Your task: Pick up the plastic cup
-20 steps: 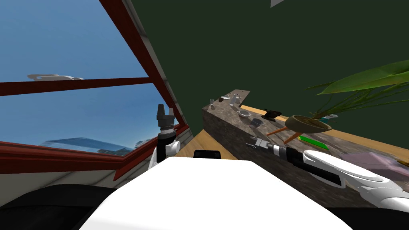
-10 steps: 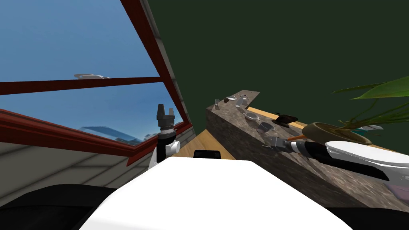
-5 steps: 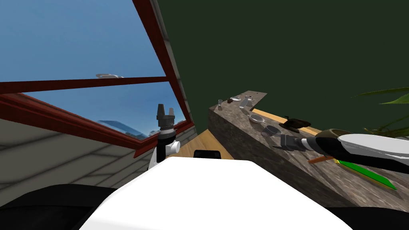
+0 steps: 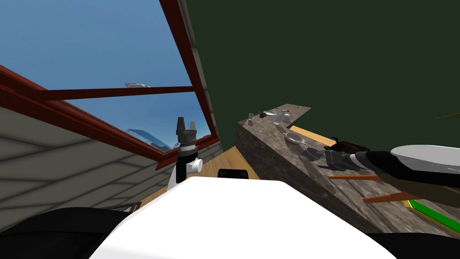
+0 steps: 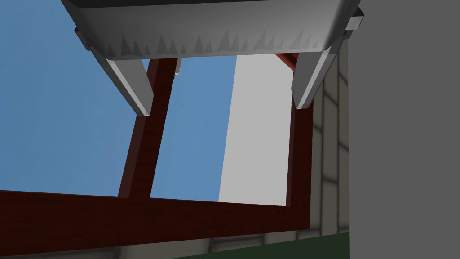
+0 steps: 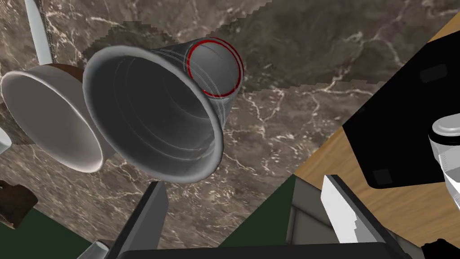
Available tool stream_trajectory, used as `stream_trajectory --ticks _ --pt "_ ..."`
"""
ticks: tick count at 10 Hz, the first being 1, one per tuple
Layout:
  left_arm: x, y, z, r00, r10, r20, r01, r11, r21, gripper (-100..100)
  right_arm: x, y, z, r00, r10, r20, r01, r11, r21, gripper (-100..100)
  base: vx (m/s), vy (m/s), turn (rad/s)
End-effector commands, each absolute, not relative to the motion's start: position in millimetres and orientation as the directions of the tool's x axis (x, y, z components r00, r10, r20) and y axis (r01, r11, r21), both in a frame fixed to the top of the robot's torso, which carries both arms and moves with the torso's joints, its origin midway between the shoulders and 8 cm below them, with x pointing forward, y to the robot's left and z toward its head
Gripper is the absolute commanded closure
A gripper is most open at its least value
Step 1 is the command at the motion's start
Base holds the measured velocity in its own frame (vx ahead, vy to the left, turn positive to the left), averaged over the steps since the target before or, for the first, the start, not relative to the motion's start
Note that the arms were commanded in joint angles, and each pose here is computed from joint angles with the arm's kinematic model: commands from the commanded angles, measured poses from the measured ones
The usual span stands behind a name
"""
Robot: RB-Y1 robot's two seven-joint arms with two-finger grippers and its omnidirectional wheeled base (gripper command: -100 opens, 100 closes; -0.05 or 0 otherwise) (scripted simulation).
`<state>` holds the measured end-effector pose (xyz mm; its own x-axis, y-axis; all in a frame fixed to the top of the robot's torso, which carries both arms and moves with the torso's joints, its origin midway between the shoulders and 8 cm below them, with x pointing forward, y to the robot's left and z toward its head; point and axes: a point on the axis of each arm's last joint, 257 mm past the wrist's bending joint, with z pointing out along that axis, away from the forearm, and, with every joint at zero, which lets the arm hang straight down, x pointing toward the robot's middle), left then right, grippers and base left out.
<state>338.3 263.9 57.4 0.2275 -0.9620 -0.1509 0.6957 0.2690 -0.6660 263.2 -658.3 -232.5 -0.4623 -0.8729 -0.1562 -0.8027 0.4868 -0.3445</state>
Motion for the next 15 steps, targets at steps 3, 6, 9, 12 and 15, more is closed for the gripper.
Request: stream_trajectory --ticks 3,6,9,12,15 --pt "338 264 57 0.228 -0.962 -0.151 0.696 0.269 -0.666 0 239 -672 -239 -0.467 -0.879 -0.094 -0.826 0.472 -0.307 -100 0.041 -0.1 0.144" --pt "338 264 57 0.227 -0.962 -0.151 0.696 0.269 -0.666 0 228 -679 -247 -0.492 -0.866 -0.092 -0.812 0.495 -0.309 -100 -0.015 -0.008 0.111" --pt "338 264 57 0.227 -0.962 -0.151 0.696 0.269 -0.666 0 212 -688 -260 -0.53 -0.843 -0.092 -0.789 0.53 -0.311 -100 -0.033 -0.001 0.138" --pt "338 264 57 0.228 -0.962 -0.151 0.696 0.269 -0.666 0 214 -688 -259 -0.522 -0.848 -0.092 -0.794 0.523 -0.31 100 -0.007 -0.002 0.015" --pt "338 264 57 0.228 -0.962 -0.151 0.696 0.269 -0.666 0 214 -688 -258 -0.521 -0.848 -0.092 -0.795 0.522 -0.31 100 0.0 0.0 0.0"
